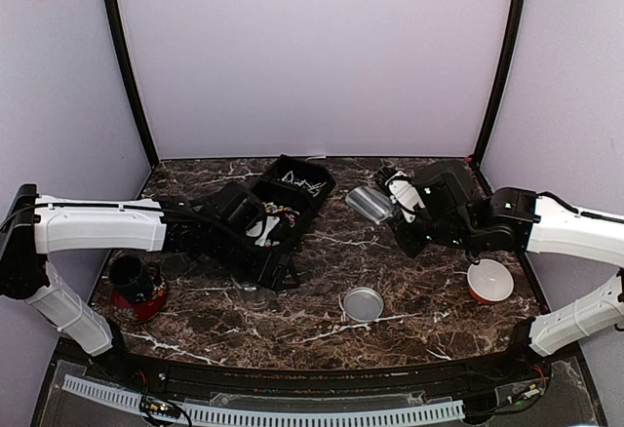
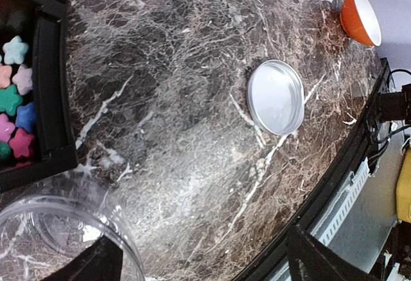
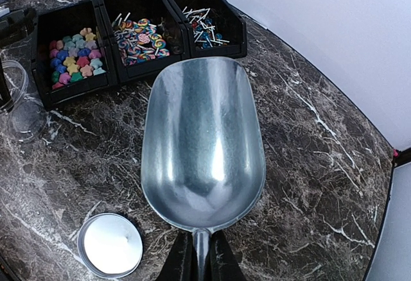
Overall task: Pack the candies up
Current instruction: Move the packing box to the center of the board.
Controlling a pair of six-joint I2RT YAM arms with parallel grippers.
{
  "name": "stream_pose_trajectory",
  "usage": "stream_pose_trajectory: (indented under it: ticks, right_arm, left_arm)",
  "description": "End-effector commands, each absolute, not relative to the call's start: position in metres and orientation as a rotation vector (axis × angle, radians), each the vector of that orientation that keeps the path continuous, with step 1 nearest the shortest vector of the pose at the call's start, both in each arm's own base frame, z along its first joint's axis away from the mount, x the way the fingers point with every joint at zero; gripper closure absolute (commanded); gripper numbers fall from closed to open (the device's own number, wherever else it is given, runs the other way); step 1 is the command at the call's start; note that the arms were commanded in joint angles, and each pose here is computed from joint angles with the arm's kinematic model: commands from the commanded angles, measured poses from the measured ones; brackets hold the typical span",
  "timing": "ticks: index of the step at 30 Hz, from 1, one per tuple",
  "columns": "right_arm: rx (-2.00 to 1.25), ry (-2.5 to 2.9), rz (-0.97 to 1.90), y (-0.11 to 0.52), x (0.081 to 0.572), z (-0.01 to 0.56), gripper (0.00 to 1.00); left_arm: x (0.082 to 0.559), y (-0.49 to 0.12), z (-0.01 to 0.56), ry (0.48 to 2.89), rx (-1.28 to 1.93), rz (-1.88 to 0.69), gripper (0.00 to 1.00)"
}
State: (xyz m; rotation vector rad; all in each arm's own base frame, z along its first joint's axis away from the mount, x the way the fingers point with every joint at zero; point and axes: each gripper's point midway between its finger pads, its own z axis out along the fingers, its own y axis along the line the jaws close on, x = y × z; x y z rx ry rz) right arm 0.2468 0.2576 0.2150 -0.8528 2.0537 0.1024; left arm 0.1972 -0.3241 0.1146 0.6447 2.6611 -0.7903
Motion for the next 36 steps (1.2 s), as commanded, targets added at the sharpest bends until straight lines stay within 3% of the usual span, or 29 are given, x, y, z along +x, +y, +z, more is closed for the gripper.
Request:
stream_pose_trajectory:
  ticks: [1,13,23,36]
  right_arm:
    - [-0.788,2.024,0.116,0.255,0.253,0.225,1.00]
    - [-0.768,2.010,0.114,0.248,0.251,0.232,1.00]
    - [-0.738,2.018,0.101,0.244,0.252,0.234,1.00]
    - [-0.351,1.985,-0.047,0.175,0.265,0.276,1.00]
  left_arm:
    - [0.198,-0.347,0.133,2.602,0.720,-0.854,0.12]
    - [0.204,-0.389,0.116,2.604,0.878,-0.864,0.15]
    - [0.247,-0.431,0.121,2.484,0.961,-0.779,0.14]
    - [0.303,-0.474,0.116,2.368,0.982,-0.777,0.12]
